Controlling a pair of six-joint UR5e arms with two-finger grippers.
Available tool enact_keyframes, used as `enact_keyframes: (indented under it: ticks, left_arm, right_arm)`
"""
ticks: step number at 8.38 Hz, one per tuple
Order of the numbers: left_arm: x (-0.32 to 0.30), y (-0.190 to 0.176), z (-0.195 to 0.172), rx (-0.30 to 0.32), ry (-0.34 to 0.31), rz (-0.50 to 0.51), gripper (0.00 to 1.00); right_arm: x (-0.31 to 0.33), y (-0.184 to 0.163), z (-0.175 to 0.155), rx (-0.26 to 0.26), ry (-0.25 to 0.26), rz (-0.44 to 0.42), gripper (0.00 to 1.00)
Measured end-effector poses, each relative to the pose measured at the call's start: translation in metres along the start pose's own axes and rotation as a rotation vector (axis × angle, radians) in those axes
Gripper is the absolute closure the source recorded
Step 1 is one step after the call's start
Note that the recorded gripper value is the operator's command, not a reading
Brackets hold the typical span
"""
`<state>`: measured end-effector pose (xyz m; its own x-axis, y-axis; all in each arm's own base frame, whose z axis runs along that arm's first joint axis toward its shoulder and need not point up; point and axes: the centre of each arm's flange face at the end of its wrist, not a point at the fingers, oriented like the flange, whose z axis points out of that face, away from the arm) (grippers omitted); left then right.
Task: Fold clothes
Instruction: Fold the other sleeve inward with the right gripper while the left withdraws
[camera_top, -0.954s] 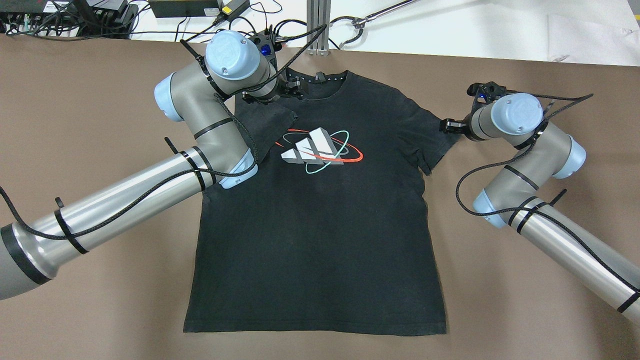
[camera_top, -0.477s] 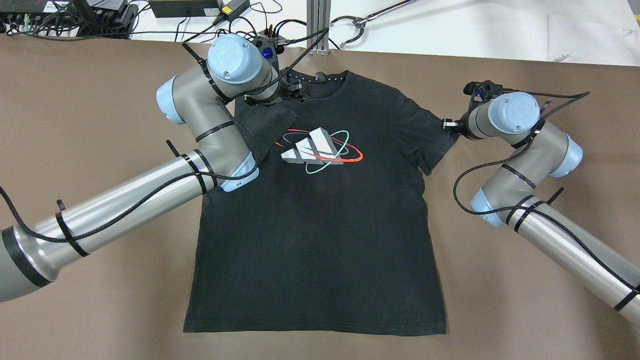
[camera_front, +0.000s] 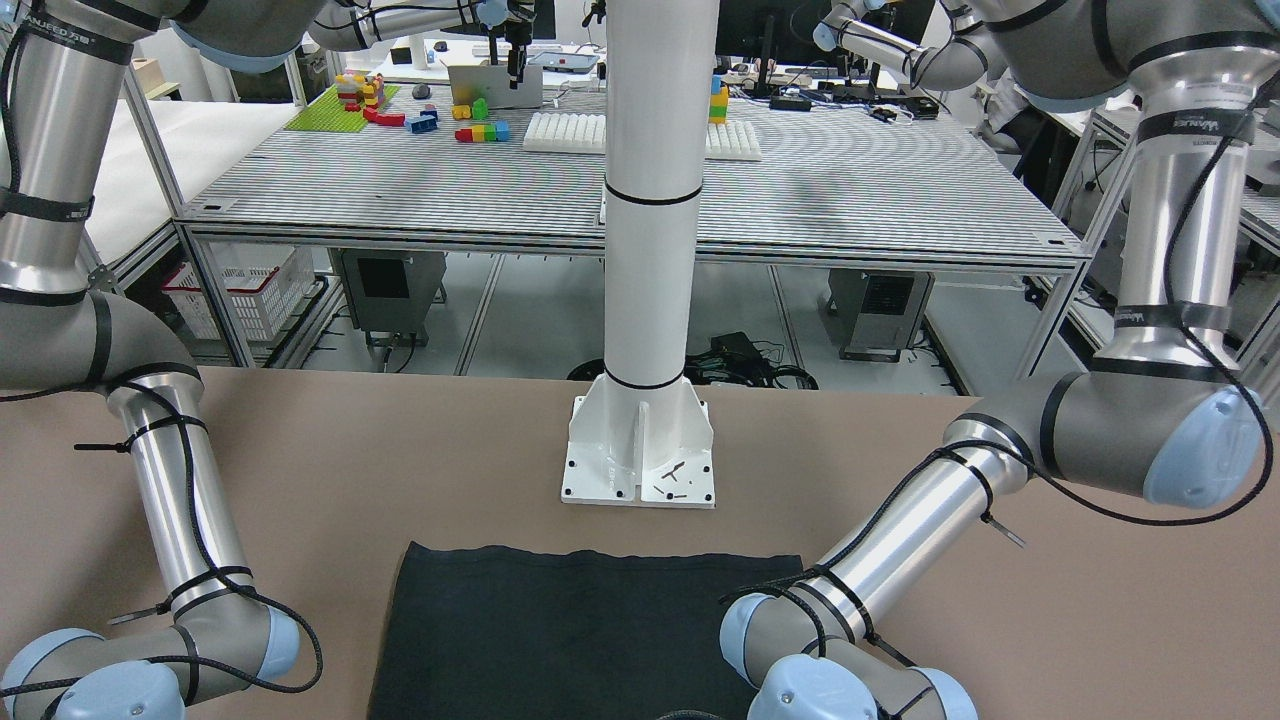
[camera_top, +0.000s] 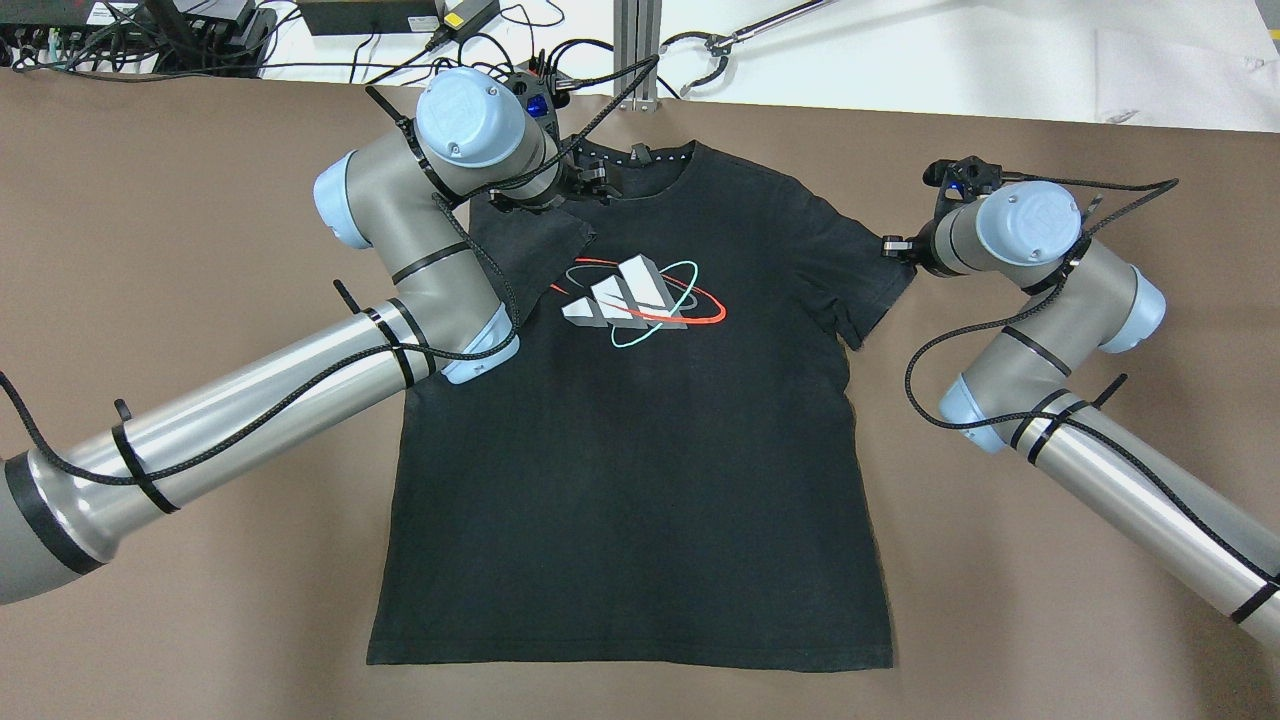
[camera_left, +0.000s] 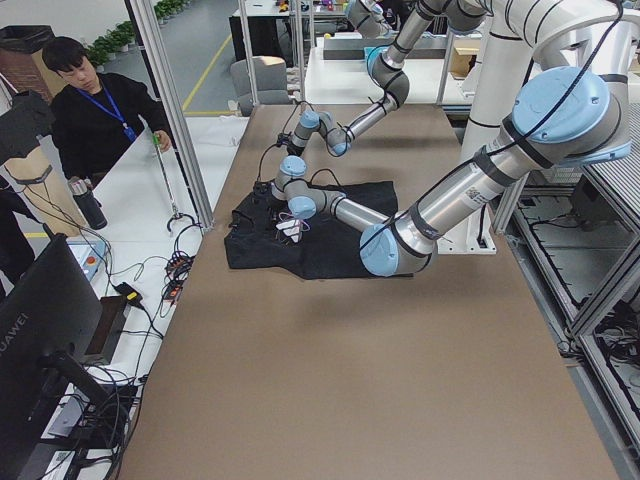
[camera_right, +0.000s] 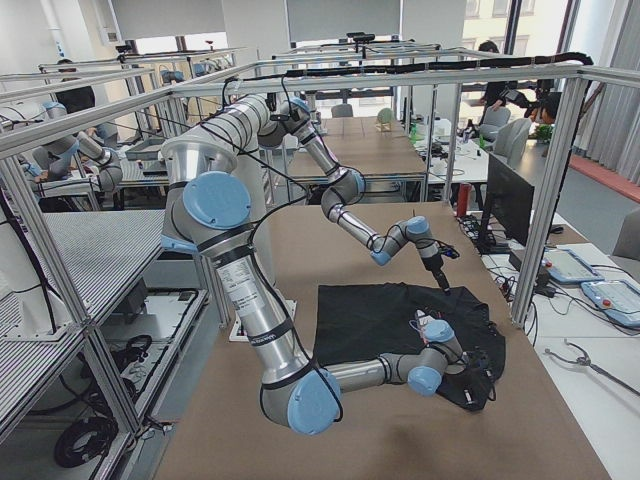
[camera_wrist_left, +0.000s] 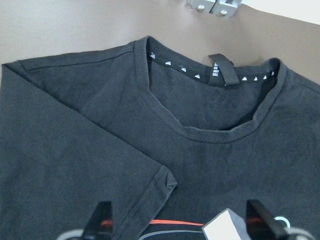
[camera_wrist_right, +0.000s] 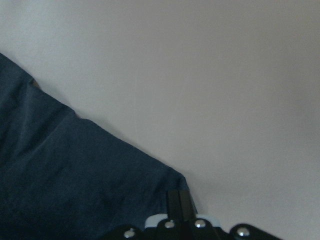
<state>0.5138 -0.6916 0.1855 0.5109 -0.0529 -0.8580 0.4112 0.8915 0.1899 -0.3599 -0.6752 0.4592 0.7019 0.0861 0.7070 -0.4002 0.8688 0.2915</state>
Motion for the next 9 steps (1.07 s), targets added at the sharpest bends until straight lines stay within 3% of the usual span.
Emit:
enact_keyframes:
  ticks: [3, 6, 9]
  left_arm:
    - [-0.001, -0.012, -0.01, 0.003, 0.012, 0.011, 0.06]
    - [-0.032, -0.03, -0.012, -0.008, -0.005, 0.07, 0.06]
    - [-0.058, -0.041, -0.013, -0.014, -0.019, 0.112, 0.06]
  right_arm:
    - [-0.04, -0.021, -0.026, 0.021, -0.043, 0.007, 1.0]
    - [-0.128, -0.062, -0.065, 0.017, -0.042, 0.114, 1.0]
    - [-0.227, -0.052, -0.087, 0.023, -0.078, 0.212, 1.0]
